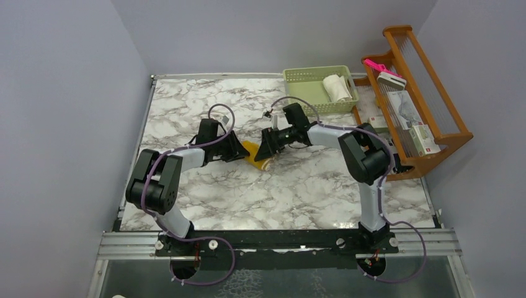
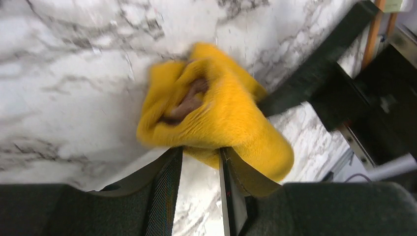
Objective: Roll the towels
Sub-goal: Roll the towel at the center of the board.
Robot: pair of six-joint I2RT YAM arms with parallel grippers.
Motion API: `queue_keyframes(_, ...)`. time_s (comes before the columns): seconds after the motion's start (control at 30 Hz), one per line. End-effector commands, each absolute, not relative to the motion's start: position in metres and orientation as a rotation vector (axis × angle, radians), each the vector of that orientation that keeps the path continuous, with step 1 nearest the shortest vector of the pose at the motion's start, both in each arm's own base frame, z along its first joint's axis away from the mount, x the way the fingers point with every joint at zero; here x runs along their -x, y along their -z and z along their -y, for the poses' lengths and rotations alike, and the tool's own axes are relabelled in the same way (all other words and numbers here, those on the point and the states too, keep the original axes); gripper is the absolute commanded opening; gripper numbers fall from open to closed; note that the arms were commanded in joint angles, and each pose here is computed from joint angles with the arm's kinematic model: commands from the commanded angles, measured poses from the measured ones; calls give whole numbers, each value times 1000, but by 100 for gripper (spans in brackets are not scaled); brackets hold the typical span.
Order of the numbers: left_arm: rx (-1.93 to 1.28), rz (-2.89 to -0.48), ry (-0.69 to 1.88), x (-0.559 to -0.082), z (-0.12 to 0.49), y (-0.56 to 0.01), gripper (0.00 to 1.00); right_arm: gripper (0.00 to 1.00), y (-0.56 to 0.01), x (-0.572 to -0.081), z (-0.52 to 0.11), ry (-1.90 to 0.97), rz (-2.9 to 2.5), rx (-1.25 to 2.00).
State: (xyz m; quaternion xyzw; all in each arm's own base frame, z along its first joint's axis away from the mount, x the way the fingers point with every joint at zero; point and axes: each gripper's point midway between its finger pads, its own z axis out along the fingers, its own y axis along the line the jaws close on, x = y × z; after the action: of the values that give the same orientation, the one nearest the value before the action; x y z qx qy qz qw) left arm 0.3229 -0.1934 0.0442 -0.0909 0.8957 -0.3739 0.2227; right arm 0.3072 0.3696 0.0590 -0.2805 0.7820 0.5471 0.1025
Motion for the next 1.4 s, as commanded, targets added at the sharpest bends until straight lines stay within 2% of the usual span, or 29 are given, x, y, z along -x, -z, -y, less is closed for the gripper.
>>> queue_keyframes(0.0, 271, -2462, 892, -348, 182, -33, 35, 84, -79, -333, -343, -911, -2078, 1000)
queue_keyframes(0.07, 267, -2467, 891, -349, 182, -34, 35, 97, -115, -331, -339, -619, -1797, 1023)
queue_keyframes(0.17, 273, -2501, 889, -348, 183, -26, 35, 100, -144, -314, -336, -346, -1464, 1036)
queue_keyframes(0.4, 237, -2480, 919, -357, 189, -45, 35, 99, -125, -316, -360, -464, -1634, 1013)
queue_keyframes(0.53, 229, -2484, 926, -356, 190, -49, 35, 95, -139, -337, -373, -599, -1776, 819)
queue_keyframes(0.73, 237, -2465, 920, -351, 187, -57, 35, 81, -142, -351, -388, -842, -2027, 655)
queue_keyframes(0.93, 295, -2491, 896, -343, 183, -46, 35, 66, -103, -333, -378, -823, -2331, 556)
queue_keyframes(1.23, 367, -2504, 860, -335, 176, -32, 34, 63, -60, -319, -363, -759, -2492, 509)
queue_keyframes(1.37, 374, -2508, 851, -333, 175, -30, 34, 53, -52, -318, -367, -777, -2497, 523)
